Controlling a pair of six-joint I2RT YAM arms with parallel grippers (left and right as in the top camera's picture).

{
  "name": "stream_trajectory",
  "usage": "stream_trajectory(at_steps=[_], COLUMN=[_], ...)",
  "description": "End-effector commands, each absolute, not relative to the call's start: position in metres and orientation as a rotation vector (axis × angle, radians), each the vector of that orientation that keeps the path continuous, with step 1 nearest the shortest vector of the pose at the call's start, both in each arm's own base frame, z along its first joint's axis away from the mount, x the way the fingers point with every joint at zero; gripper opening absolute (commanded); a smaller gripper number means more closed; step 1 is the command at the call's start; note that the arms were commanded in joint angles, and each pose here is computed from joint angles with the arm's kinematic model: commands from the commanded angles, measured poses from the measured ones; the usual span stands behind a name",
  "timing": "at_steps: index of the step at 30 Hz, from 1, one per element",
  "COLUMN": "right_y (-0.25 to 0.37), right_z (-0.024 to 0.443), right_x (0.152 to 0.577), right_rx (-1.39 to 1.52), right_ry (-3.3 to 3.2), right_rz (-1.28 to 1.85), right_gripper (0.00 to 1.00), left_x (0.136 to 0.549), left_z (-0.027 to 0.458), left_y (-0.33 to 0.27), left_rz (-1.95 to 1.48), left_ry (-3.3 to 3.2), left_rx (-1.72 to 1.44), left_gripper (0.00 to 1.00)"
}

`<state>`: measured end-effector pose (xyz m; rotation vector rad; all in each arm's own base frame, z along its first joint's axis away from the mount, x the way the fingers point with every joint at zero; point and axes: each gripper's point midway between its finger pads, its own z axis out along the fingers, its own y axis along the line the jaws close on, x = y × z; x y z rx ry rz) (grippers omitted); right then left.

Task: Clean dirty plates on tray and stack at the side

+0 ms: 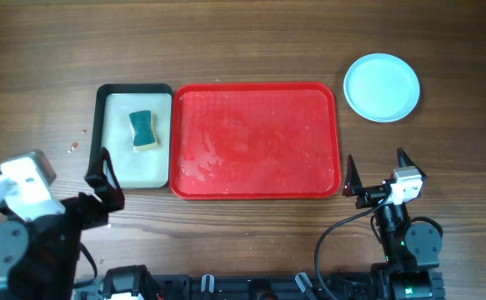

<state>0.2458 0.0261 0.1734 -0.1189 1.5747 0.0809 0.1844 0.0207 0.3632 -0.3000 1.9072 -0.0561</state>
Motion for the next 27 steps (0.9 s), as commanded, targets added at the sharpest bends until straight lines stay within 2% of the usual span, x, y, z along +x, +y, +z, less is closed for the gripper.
stream_trajectory(at_steps=[1,9,27], right_y=[0.024,0.024,0.024], right_z=[0.175,0.175,0.175], right_x=[0.246,0.246,0.246], right_rx=[-0.107,-0.106,-0.109], right_ry=[1.565,1.565,1.565], right_rz=[0.081,0.081,0.079], right_gripper=[1.0,1.0,1.0], left_x=[0.174,0.158,0.166], left_z=[0.325,0.258,0.232], left_y=[0.013,-0.003,-0.016], left_rz=[-0.094,-0.163,-0.227], left_ry=[1.941,1.98,1.841], left_rx=[-0.278,-0.212,-0.124], left_gripper=[1.0,1.0,1.0])
